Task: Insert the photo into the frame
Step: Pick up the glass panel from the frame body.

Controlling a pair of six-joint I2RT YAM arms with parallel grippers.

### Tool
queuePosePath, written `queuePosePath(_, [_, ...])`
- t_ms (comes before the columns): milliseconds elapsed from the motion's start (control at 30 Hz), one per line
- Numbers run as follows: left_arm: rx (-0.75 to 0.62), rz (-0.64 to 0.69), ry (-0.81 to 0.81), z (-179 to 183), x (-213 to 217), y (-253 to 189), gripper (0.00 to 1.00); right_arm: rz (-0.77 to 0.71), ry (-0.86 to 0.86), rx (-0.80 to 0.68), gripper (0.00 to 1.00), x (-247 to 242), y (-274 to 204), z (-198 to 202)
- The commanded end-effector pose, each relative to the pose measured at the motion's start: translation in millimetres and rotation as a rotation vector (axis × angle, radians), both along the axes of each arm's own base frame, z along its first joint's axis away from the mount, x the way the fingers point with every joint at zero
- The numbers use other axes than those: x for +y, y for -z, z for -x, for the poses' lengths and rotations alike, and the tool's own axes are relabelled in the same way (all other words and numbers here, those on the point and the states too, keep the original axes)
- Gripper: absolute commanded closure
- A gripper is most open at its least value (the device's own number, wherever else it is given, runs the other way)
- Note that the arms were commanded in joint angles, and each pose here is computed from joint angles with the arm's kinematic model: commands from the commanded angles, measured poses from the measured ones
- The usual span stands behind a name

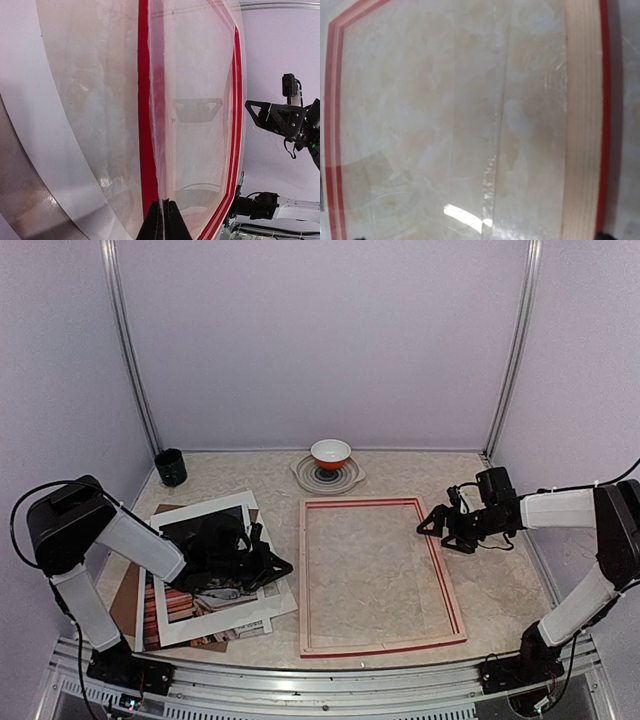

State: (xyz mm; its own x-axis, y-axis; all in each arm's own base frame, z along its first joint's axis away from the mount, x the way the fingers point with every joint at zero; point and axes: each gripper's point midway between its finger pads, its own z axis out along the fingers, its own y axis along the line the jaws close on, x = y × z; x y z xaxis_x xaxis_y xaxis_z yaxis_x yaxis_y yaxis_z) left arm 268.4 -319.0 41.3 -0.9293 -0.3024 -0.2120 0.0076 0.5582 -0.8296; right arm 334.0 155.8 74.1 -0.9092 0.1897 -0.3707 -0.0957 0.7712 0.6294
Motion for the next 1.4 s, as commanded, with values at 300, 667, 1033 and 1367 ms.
queuePosePath(300, [0.049,0.119,0.005,9.3,-7.4,-17.7,1.00,0.014,0.015,-0.001,0.01,-8.4,1.5,0.4])
queuePosePath(667, [0.079,0.256,-0.010,12.6,-10.2,-38.9,1.00,0.010,0.025,-0.004,0.01,-12.0,0.5,-1.9])
queuePosePath(1033, [0.130,0.319,-0.093,9.1,-4.7,-39.5,1.00,0.005,0.030,0.002,0.01,-12.7,3.1,-0.1])
queuePosePath(1367, [0.147,0.352,-0.092,6.9,-9.3,-40.7,1.00,0.009,0.031,0.014,0.01,-13.8,7.2,2.1])
